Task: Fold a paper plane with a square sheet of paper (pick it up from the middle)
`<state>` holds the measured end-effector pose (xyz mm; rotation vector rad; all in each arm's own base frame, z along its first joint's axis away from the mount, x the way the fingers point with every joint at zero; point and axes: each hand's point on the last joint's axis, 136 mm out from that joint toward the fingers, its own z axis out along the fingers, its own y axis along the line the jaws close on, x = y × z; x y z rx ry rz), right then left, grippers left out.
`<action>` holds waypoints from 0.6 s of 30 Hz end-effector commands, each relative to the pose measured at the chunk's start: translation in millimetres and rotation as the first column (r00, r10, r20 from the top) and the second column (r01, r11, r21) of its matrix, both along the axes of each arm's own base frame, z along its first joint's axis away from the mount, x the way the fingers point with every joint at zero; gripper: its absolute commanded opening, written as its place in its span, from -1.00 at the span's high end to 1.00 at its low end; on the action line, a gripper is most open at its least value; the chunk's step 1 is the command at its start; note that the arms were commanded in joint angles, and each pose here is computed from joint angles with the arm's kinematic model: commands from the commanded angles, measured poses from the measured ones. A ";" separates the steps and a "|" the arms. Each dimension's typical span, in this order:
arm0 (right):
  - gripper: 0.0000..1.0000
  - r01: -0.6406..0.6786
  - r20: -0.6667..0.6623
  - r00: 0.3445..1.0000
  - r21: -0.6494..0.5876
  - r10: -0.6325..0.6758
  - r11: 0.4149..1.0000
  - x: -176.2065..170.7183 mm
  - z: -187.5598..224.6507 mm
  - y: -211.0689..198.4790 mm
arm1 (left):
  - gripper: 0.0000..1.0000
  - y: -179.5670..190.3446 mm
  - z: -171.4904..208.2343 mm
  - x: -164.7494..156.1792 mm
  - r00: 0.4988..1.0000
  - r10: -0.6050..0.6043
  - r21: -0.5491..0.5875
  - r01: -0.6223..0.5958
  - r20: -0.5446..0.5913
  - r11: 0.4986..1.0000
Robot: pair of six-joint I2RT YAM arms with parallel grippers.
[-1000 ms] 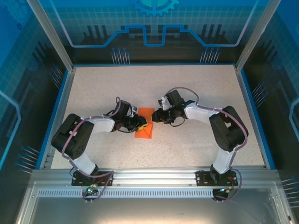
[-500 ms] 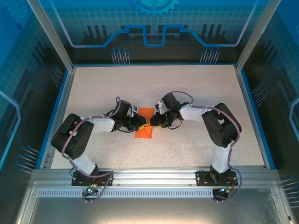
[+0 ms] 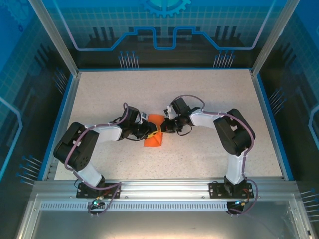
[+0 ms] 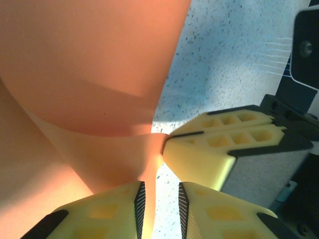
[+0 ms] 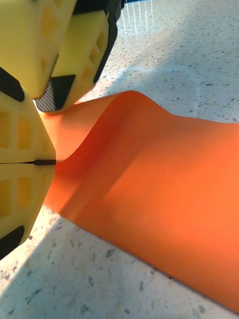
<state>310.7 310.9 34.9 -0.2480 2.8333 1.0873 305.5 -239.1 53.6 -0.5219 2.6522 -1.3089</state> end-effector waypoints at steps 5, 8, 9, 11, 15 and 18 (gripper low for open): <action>0.93 -0.042 0.009 0.999 -0.065 0.043 0.997 0.6 -13.5 -0.4 | 0.42 -5.8 15.7 3.0 0.999 -0.017 -0.021 0.018 0.038 1.000; 0.93 -0.043 0.009 0.999 -0.079 0.044 0.996 0.4 -16.3 -2.2 | 0.44 -6.2 12.7 2.5 0.999 -0.021 -0.021 0.022 0.028 1.000; 0.93 -0.042 0.008 0.999 -0.084 0.042 0.996 0.6 -17.0 -3.0 | 0.45 -7.3 11.3 2.1 0.999 -0.025 -0.022 0.025 0.024 0.999; 0.93 -0.043 0.003 0.999 -0.090 0.043 0.995 -0.6 -19.6 -3.8 | 0.46 -8.0 9.4 2.2 0.999 -0.027 -0.022 0.028 0.018 0.999; 0.93 -0.042 0.003 0.999 -0.092 0.042 0.995 0.1 -20.2 -3.6 | 0.49 -8.7 3.3 1.3 1.000 -0.031 -0.011 0.031 0.002 0.999; 0.92 -0.040 0.002 0.999 -0.096 0.040 0.995 0.3 -21.2 -4.2 | 0.51 -8.7 -0.6 1.2 0.999 -0.032 -0.003 0.032 -0.011 0.999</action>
